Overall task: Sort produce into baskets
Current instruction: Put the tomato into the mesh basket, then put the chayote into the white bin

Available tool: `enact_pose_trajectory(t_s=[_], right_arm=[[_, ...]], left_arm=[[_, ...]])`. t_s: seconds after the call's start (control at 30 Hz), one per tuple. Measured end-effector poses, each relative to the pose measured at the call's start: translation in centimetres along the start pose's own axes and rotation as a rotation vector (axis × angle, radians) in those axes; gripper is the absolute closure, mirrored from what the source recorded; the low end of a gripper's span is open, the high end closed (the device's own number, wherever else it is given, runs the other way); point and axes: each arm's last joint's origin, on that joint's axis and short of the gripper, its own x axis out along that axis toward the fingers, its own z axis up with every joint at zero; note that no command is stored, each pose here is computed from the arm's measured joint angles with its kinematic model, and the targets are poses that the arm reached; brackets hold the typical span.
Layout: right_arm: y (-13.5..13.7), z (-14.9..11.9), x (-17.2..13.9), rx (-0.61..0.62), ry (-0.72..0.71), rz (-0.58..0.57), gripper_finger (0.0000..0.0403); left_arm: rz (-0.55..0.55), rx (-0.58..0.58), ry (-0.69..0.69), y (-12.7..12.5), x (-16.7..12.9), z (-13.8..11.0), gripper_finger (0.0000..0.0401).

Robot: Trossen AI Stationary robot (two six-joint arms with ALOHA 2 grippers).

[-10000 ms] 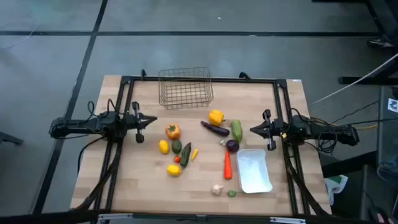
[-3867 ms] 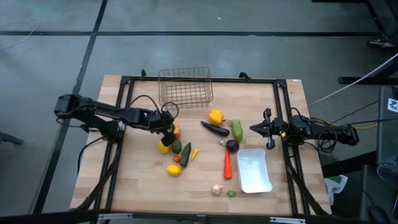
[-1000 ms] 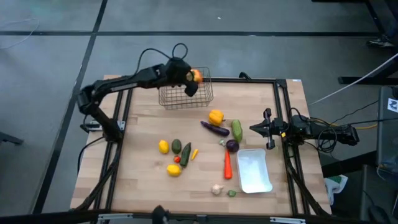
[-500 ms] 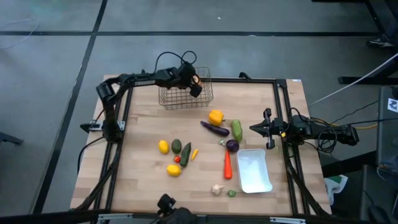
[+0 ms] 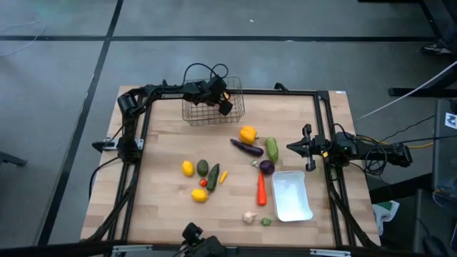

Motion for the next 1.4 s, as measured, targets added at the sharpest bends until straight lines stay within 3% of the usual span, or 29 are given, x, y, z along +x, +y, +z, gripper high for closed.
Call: enact_pose_trajectory(t_s=[0.37, 0.73, 1.17, 1.4], right_arm=[[0.0, 0.0, 0.0, 0.0, 0.0, 0.0, 0.0384], [0.0, 0.0, 0.0, 0.0, 0.0, 0.0, 0.0384], [0.0, 0.0, 0.0, 0.001, -0.002, 0.002, 0.0384], [0.0, 0.0, 0.0, 0.003, -0.003, 0.002, 0.0384]], left_arm=[[0.001, 0.022, 0.001, 0.0, 0.1, -0.1, 0.0074], [0.002, 0.034, 0.003, 0.0, 0.1, -0.1, 0.0005], [0.003, 0.062, 0.008, 0.0, -0.2, 0.0, 0.0004], [-0.008, 0.08, -0.034, 0.1, -2.3, 0.9, 0.0006]])
